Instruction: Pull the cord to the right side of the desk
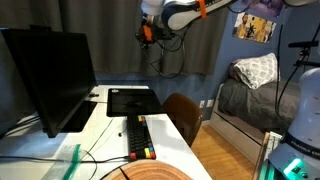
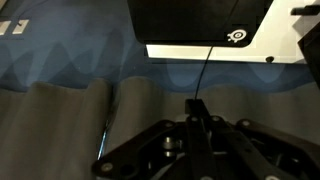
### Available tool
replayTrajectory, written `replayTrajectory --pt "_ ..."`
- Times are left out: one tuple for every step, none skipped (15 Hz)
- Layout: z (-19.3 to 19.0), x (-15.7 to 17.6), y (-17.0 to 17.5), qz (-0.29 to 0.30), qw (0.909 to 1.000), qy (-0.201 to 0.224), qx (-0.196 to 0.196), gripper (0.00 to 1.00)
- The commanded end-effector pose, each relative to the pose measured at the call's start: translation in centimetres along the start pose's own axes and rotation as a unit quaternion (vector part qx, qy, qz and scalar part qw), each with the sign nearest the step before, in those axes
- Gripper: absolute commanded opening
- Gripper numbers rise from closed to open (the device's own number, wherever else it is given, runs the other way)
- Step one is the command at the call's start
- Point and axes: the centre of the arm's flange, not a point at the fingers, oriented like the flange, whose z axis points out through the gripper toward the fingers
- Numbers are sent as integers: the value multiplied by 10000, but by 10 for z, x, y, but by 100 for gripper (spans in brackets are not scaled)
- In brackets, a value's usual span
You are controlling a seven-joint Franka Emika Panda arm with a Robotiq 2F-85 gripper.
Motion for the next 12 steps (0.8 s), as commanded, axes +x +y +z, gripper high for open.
replayTrajectory --pt "3 40 14 229 9952 944 -125 0" --pt "1 54 20 273 9922 1202 -179 0" --pt "-2 68 26 364 9885 1453 -209 0" --pt "-6 82 33 438 9841 1705 -251 0" --pt "-9 94 39 574 9791 1929 -279 0" --pt "-14 107 46 676 9735 2164 -306 0" --pt "-18 117 52 788 9673 2390 -325 0" --pt "-22 127 59 916 9604 2606 -364 0" --pt "-26 135 65 1029 9529 2823 -413 0" --pt "-28 142 72 1154 9472 2958 -442 0" --pt "-28 145 76 1234 9439 3026 -475 0" --pt "-25 147 80 1310 9423 3038 -503 0"
